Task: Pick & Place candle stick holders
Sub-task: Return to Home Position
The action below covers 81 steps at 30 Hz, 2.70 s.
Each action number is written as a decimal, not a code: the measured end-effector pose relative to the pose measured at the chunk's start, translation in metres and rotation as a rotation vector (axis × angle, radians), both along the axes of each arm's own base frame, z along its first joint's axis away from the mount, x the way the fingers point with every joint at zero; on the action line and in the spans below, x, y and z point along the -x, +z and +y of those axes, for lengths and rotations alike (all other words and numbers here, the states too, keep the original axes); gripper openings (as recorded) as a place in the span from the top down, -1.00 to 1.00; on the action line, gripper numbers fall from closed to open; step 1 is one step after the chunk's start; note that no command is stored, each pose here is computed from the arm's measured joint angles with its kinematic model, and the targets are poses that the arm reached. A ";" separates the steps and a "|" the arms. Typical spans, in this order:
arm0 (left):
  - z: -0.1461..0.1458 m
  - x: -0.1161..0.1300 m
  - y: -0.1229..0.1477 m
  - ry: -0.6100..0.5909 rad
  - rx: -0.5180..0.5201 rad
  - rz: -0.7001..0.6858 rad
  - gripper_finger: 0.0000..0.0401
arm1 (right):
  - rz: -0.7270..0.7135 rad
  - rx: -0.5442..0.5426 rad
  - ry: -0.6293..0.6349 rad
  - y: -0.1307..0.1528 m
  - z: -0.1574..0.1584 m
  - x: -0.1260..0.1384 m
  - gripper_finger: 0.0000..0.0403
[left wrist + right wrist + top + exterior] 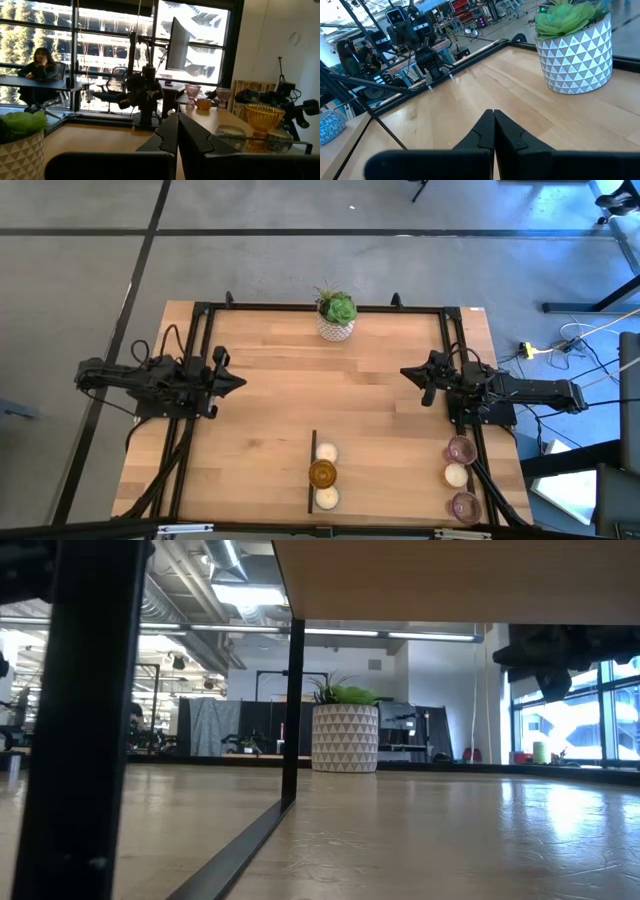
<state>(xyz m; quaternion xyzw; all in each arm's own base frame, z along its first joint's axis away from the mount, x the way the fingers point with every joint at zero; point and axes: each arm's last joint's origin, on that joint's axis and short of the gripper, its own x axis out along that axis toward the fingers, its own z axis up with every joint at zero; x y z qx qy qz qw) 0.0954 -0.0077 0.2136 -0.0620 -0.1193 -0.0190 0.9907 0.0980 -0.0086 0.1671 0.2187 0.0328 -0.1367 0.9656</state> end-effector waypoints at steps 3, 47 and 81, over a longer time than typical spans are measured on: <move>0.000 0.002 -0.008 -0.002 0.004 -0.007 0.98 | 0.000 0.000 0.000 0.000 0.000 0.000 1.00; 0.000 0.002 -0.042 -0.028 0.047 0.302 0.98 | 0.000 0.000 0.000 0.000 0.000 0.000 1.00; 0.000 0.002 -0.042 -0.029 0.061 0.298 0.98 | -0.001 0.000 -0.001 0.000 0.000 0.000 1.00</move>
